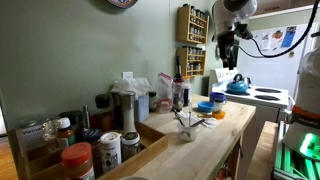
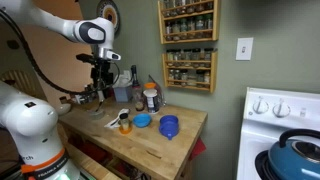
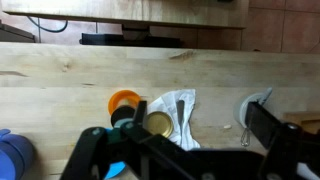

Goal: Pick up the blue mugs together and put them in the wooden tray

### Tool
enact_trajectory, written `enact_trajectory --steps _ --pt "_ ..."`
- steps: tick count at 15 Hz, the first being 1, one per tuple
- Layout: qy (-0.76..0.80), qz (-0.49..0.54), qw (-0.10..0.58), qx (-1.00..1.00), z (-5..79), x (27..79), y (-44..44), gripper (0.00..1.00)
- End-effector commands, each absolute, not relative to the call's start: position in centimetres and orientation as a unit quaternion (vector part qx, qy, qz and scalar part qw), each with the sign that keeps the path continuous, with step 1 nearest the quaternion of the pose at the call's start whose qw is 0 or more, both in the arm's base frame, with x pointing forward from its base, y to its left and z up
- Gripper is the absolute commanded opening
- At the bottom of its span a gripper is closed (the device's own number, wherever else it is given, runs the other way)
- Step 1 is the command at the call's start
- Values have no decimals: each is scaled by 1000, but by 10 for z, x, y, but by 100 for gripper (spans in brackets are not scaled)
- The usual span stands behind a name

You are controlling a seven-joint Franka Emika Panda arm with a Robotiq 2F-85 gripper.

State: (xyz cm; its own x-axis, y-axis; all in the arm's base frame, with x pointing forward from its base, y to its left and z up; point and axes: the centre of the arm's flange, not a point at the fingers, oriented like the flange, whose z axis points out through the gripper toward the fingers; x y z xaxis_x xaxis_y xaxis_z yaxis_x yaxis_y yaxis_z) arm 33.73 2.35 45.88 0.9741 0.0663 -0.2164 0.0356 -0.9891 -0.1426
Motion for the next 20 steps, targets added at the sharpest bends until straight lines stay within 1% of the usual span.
enact_trajectory --steps 1,4,5,7,9,12,14,15,16,17,20 --pt "-26 111 69 -991 459 337 24 100" --pt "-26 111 69 -991 459 337 24 100" --pt "-12 93 72 -993 452 346 17 100" --pt "44 31 58 -997 426 371 -19 100" --pt "89 -19 45 -995 396 382 -61 100" --pt "145 -45 -6 -988 357 380 -124 100" --pt "184 -45 -20 -982 333 373 -156 100" --pt "205 -35 -4 -978 327 370 -165 100" --pt "216 -13 48 -975 332 371 -162 100" --pt "193 -33 10 -981 338 363 -158 100" --pt "213 -21 32 -976 329 365 -162 100"
